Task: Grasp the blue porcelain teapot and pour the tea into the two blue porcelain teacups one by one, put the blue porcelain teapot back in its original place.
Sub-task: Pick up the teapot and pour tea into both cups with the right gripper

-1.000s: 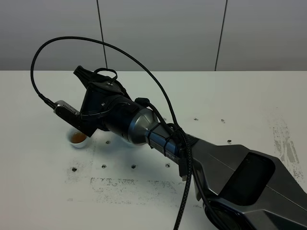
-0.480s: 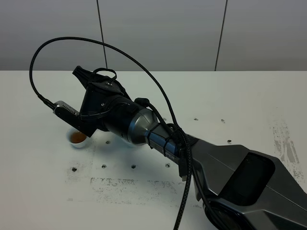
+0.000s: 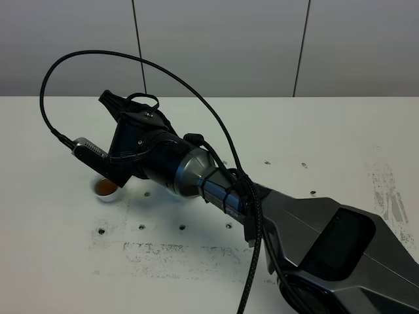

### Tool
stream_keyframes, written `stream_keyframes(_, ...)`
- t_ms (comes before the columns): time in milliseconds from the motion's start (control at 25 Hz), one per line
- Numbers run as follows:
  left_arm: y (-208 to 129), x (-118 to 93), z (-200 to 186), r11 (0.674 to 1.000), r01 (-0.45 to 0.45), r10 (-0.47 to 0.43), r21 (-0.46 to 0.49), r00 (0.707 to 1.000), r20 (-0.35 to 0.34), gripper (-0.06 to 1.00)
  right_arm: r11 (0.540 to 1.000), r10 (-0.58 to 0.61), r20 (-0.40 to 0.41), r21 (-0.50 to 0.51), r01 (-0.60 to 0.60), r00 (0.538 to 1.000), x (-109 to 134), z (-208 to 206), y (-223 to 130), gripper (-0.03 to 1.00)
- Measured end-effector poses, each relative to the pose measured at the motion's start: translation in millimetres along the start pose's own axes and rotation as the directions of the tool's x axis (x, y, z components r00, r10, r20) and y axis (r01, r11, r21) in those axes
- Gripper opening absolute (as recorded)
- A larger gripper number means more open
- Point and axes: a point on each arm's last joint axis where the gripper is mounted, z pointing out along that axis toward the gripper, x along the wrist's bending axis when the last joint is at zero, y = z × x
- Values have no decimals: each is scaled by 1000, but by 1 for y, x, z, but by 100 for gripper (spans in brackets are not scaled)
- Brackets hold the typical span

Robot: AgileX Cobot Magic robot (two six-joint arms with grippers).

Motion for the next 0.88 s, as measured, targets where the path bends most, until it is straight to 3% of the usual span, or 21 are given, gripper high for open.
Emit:
stream_keyframes(520, 0, 0, 0, 1000, 0, 0, 0, 1000, 0, 29, 981, 168, -58, -84, -173, 984, 2, -4, -11, 6)
stream_keyframes(760, 0, 0, 0, 1000, 0, 0, 0, 1000, 0, 29, 944, 272, -129, -157, -290, 954, 8, 0, -18, 6)
stream_keyframes(880, 0, 0, 0, 1000, 0, 0, 0, 1000, 0, 29, 901, 351, -163, -208, -380, 922, 6, -5, -24, 6)
